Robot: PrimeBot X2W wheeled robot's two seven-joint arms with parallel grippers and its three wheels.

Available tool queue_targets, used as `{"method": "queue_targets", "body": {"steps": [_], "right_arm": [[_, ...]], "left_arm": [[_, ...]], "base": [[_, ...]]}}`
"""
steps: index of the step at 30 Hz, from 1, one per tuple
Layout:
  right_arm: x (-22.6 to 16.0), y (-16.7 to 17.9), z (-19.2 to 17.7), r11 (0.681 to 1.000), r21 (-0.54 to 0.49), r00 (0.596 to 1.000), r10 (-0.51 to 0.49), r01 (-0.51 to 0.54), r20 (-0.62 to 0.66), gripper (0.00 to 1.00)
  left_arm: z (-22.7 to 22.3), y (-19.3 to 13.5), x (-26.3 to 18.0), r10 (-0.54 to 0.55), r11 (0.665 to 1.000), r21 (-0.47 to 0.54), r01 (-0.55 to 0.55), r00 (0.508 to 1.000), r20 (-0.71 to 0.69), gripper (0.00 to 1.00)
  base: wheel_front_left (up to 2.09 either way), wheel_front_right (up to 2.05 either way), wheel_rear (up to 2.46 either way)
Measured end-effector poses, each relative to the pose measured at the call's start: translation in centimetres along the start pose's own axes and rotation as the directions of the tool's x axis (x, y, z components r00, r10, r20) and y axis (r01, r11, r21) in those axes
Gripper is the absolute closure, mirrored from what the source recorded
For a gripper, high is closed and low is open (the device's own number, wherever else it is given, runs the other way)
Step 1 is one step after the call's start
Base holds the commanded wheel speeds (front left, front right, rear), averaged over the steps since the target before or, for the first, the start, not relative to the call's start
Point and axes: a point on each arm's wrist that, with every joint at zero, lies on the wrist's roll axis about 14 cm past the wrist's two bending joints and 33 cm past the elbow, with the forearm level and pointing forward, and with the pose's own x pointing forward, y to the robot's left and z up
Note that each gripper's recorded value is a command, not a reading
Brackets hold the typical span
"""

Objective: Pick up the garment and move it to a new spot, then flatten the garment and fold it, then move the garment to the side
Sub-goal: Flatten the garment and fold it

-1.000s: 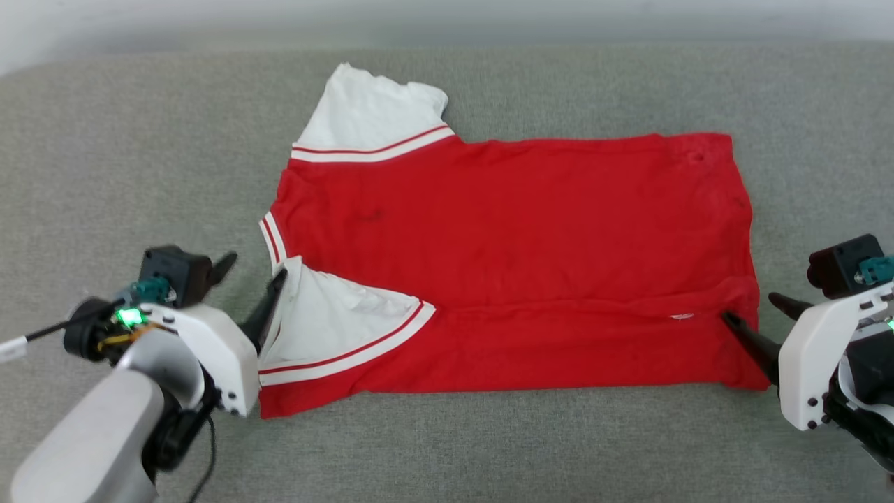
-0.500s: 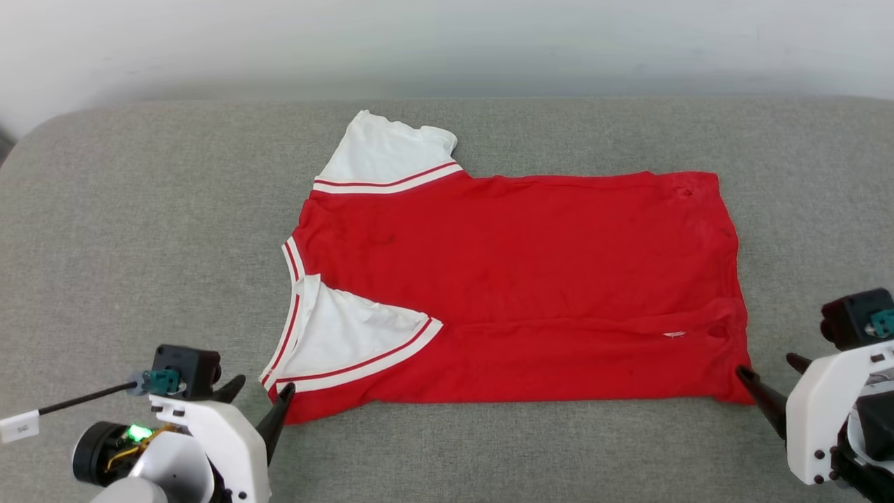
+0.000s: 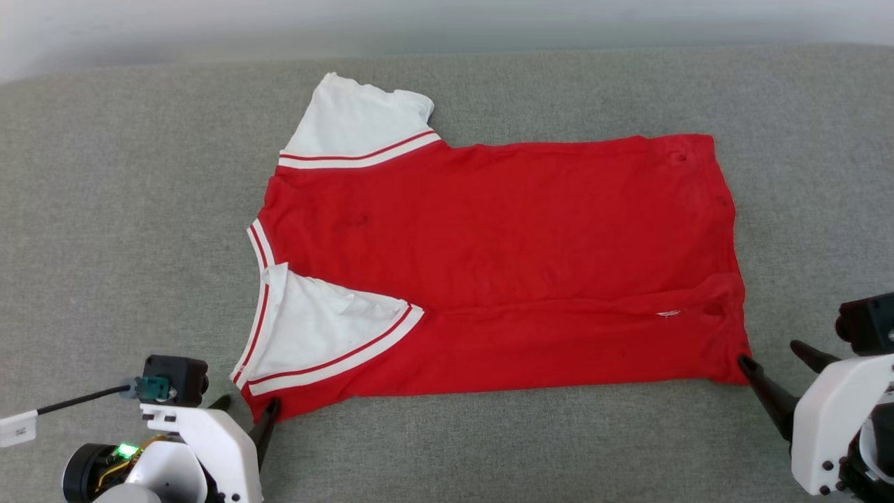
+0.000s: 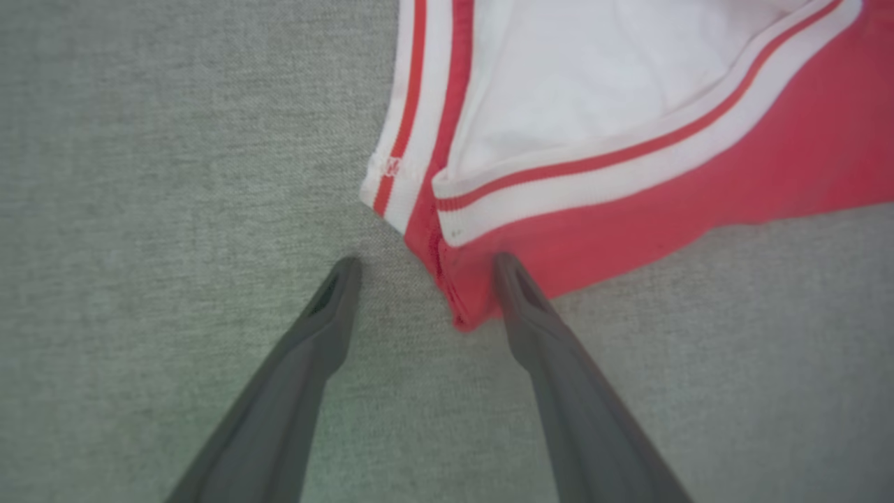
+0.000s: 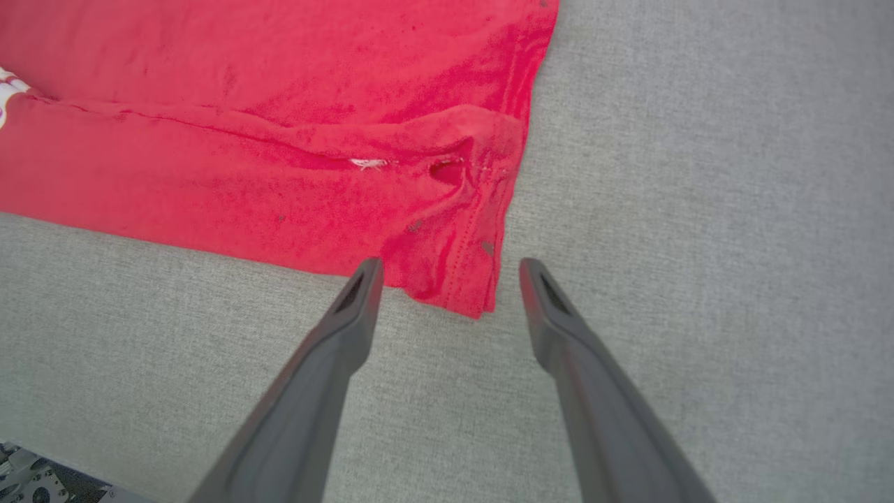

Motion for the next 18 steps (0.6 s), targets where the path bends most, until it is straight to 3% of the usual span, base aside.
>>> {"method": "queue_targets", "body": {"steps": [7, 9, 10, 18], "right_arm": [[0.1, -0.7, -0.2, 0.999, 0.029, 1.000, -0.018, 0.019, -0.008, 0.00], [0.2, -0.9, -0.3, 0.999, 0.030, 1.000, -0.025, 0.025, -0.011, 0.00], [0.2, -1.0, -0.3, 0.999, 0.028, 1.000, -0.028, 0.028, -0.013, 0.00], [0.2, -1.4, -0.2, 0.998, -0.025, 0.998, -0.057, 0.056, -0.018, 0.00]], "left_arm": [[-0.7, -0.4, 1.7, -0.035, 0.999, -0.004, 0.035, 0.998, -0.054, 0.00], [-1.0, -0.5, 2.0, -0.053, 0.999, 0.008, 0.054, 0.996, -0.073, 0.73], [-1.1, -0.6, 2.1, -0.061, 0.998, 0.009, 0.061, 0.995, -0.077, 1.00], [-0.3, -1.4, 1.5, -0.089, 0.996, 0.004, 0.089, 0.996, -0.030, 1.00]], "base": [[0.00, 0.00, 0.00], [0.00, 0.00, 0.00], [0.00, 0.00, 0.00], [0.00, 0.00, 0.00]]}}
